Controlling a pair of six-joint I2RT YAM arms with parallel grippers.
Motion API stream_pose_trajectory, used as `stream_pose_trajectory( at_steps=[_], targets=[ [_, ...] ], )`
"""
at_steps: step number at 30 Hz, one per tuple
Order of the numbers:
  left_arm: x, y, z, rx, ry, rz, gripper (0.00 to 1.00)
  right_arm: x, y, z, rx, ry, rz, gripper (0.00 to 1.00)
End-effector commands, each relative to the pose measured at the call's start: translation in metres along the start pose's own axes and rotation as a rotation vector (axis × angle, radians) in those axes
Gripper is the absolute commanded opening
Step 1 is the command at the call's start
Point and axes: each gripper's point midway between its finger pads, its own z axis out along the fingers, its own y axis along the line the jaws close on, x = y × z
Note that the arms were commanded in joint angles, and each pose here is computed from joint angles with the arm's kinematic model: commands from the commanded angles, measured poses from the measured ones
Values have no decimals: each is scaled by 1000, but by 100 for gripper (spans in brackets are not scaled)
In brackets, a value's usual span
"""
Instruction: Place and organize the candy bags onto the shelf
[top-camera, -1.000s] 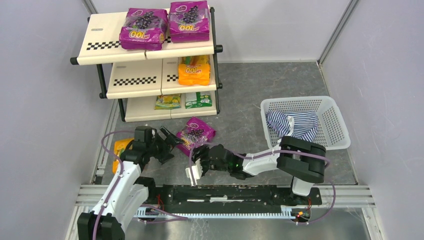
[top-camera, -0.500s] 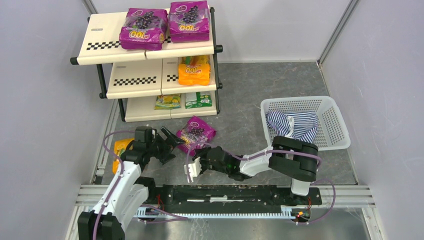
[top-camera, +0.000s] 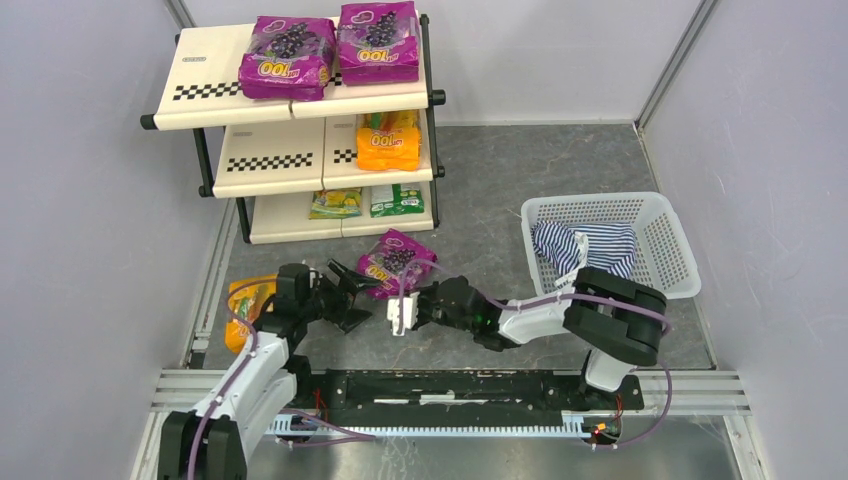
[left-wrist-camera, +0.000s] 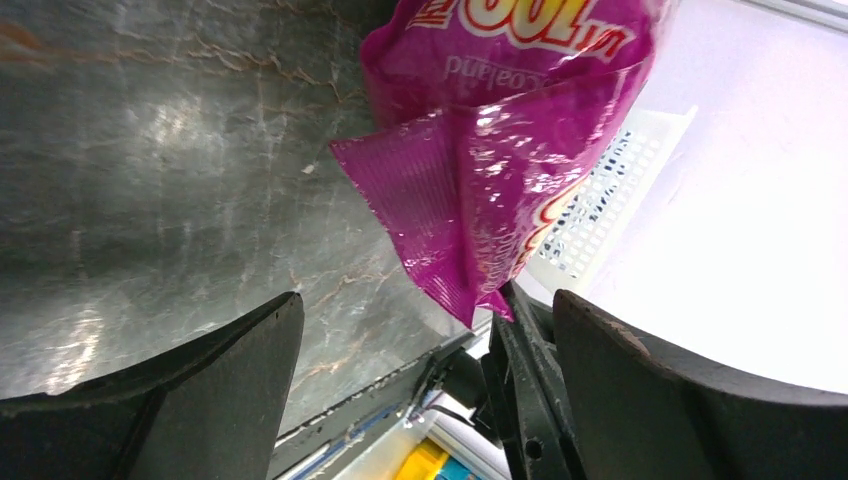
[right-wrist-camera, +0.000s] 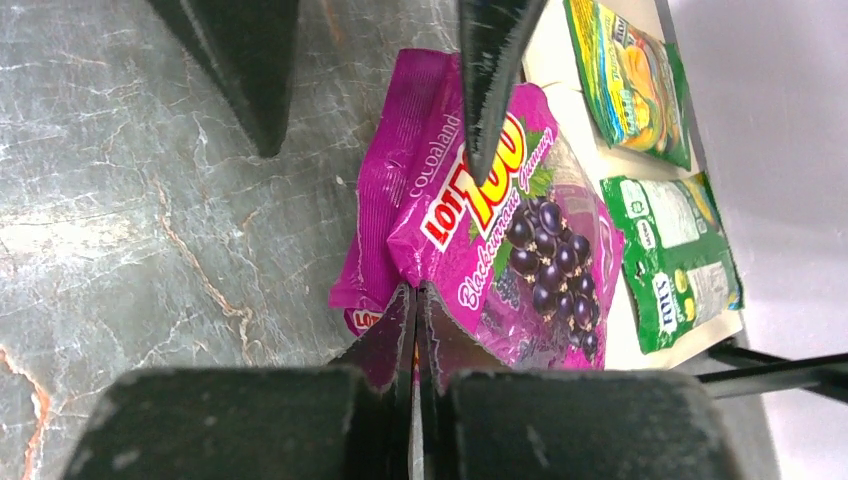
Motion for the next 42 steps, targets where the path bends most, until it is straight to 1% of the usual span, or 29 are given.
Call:
stream_pose_trajectory(
  at_steps=[1,4,9,13,15,19,21,25,30,31,34,36,37,39,41,42],
  targets=[
    [1,-38,3,121,8,-38,100,-37,-33,-10,63,-185,118,0],
    [-2,-55,7,160,-13,-8,100,-33,-35,-14,71,-183,125,0],
    [3,-66,21,175,23,-26,100,-32,-42,-20,82,-208,163,0],
    [-5,-77,33,177,-18,25,100,-31,-43,-23,88,-209,164,0],
    [-7,-80,41,165,-16,50,100,-32,-46,-26,94,-223,176,1],
    [-13,-84,55,152,-24,54,100,-35,-47,-29,91,-242,187,0],
    [-16,-89,60,163,-36,61,98,-36,-48,-30,91,-248,191,0],
    [-17,-96,69,165,-48,70,93,-36,-49,-32,95,-255,207,0],
    [-10,-99,81,159,-52,81,88,-38,-52,-34,94,-278,230,0],
    [-10,-98,83,155,-54,81,86,-39,-51,-34,91,-281,232,0],
    [-10,-93,87,136,-54,70,74,-39,-51,-37,86,-285,231,0],
    [-10,-90,88,128,-53,64,69,-39,-47,-40,70,-286,220,0],
    [-9,-89,89,126,-52,61,66,-39,-45,-41,64,-288,217,3],
    [-9,-89,89,128,-51,60,61,-38,-44,-45,65,-292,222,19],
    [-9,-94,87,141,-50,65,59,-37,-44,-50,76,-288,231,30],
    [-8,-95,86,146,-48,68,58,-36,-46,-53,88,-285,235,38]
  ],
)
